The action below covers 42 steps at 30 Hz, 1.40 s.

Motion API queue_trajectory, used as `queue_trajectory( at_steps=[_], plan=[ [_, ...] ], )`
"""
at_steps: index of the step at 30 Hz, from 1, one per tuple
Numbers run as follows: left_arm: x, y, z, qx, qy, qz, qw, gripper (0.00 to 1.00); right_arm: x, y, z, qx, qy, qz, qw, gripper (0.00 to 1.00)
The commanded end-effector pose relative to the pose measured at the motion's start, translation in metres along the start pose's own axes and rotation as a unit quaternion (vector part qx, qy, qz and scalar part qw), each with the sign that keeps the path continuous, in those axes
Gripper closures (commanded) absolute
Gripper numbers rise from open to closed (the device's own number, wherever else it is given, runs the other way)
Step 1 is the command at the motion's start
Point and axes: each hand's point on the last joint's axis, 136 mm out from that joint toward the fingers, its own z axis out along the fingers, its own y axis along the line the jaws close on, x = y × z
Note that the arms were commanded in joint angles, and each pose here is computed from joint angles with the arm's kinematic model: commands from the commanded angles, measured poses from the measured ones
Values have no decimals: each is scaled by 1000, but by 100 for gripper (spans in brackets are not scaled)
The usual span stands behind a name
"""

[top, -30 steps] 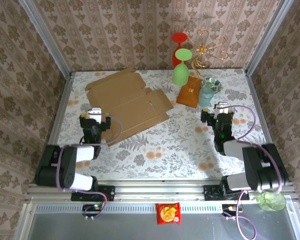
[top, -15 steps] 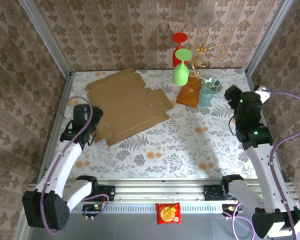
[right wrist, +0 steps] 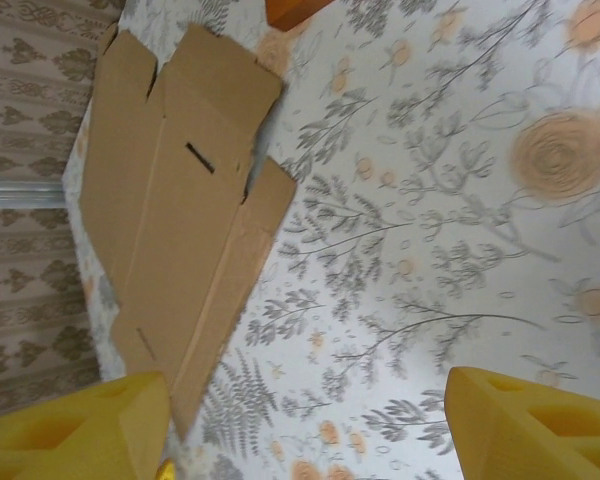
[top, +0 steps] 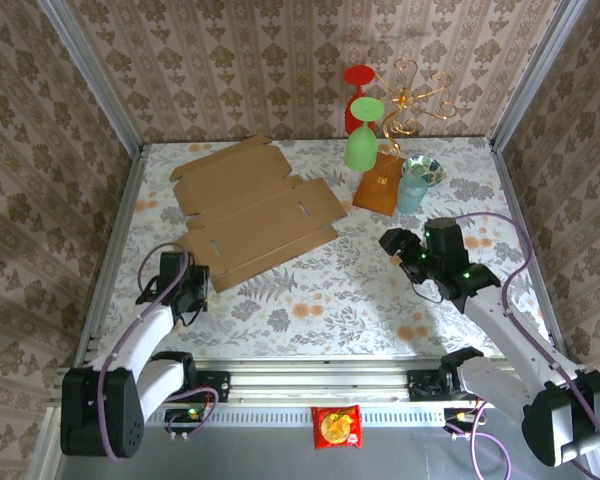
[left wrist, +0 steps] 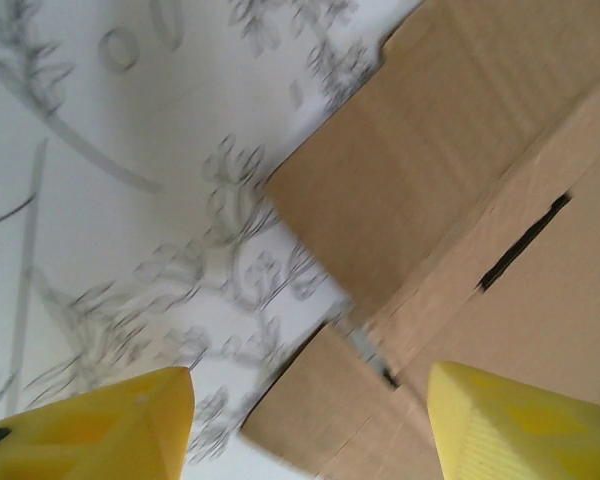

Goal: Fold the paper box

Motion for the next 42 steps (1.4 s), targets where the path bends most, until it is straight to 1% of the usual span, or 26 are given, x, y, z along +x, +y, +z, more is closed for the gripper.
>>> queue_trajectory(
  at_steps=[1,4,6,8,10,11,12,14,15,16,19,22,25,31,34,37,42],
  plan=[
    [-6,-28,12,60,2,-11,998,37,7,22,8,-54,32,15,998,28],
    [-8,-41,21,81,4,-7,997,38,9,19,14,-54,37,23,998,29],
    [-5,-43,27,78,14,-6,997,39,11,15,16,-50,39,28,998,29],
    [-3,-42,31,73,20,-5,997,42,11,14,18,-48,40,30,998,29],
    [-4,-41,34,70,15,0,997,48,11,14,21,-46,42,30,998,29],
    [-6,-40,34,68,12,1,998,53,11,14,22,-45,44,32,997,29],
    [-8,-40,35,68,9,3,998,61,11,14,23,-46,45,33,997,29],
    [-9,-43,36,73,8,6,997,81,12,14,26,-49,48,37,997,29],
    [-8,-45,36,76,10,10,997,96,13,14,27,-50,51,38,997,29],
    [-8,-49,34,80,11,12,997,100,14,14,27,-51,53,40,996,29],
    [-5,-64,21,91,10,24,996,100,23,13,30,-52,63,45,996,29],
    [0,-81,4,103,10,34,994,100,38,17,39,-70,75,64,993,29],
    [10,-92,-10,117,24,40,992,100,57,38,52,-103,91,64,988,29],
    [25,-90,-18,127,46,31,990,100,92,94,87,-174,112,72,976,29],
    [28,-87,-20,126,52,31,990,100,101,117,106,-195,104,92,971,29],
    [30,-87,-22,129,57,31,990,100,112,128,132,-196,103,118,968,32],
    [34,-87,-25,129,69,34,989,100,112,141,162,-201,83,126,968,35]
  ],
)
